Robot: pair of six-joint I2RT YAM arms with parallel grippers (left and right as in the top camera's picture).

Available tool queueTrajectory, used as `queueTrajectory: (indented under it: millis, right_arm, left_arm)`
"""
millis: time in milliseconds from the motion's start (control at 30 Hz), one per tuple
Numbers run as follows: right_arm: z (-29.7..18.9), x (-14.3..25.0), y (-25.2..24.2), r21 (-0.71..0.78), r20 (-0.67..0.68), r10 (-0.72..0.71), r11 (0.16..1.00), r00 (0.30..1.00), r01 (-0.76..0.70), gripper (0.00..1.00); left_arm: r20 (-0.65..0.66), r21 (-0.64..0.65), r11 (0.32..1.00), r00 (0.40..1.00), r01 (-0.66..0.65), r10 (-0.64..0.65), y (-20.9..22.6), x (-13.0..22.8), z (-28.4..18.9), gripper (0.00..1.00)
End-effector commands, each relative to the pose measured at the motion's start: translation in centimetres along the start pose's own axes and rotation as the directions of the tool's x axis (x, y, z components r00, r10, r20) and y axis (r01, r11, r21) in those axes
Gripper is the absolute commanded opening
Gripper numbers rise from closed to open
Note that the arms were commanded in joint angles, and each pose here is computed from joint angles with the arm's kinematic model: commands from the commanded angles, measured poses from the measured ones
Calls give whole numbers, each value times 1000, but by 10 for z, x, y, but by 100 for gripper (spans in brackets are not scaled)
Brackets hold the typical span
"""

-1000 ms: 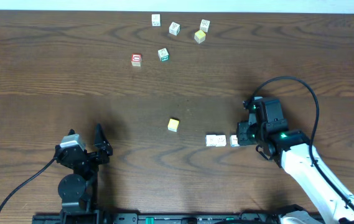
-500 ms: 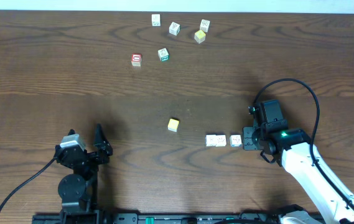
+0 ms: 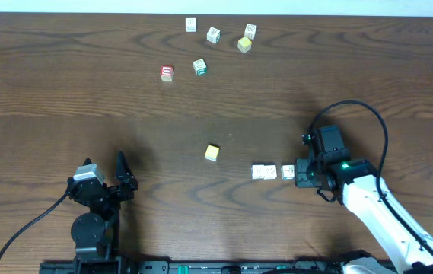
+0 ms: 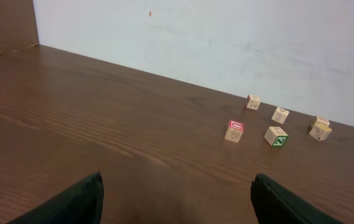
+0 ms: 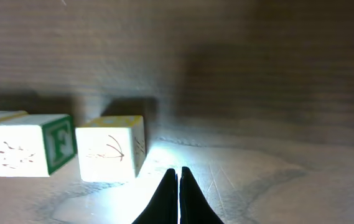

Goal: Lift 5 blocks
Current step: 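Raise the open right gripper away from the placed blocks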

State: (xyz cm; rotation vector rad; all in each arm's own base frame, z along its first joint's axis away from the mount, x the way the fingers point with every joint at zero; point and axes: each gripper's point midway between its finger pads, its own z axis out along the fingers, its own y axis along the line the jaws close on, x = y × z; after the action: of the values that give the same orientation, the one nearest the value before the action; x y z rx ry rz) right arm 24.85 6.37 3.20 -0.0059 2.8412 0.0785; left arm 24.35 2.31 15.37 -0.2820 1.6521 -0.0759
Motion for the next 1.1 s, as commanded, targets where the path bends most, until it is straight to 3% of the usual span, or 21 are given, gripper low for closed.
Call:
queueTrajectory:
  millis: [0, 1067]
  right_arm:
    - [8, 9, 1, 2, -34, 7, 1000, 999, -7, 1]
    - [16, 11, 31, -162, -56, -98, 983, 994, 87, 1]
  left_arm:
    - [-48, -27, 1000, 999, 1, -2, 7, 17, 1, 76]
    - [-47, -27, 1000, 999, 1, -2, 7, 17, 1, 76]
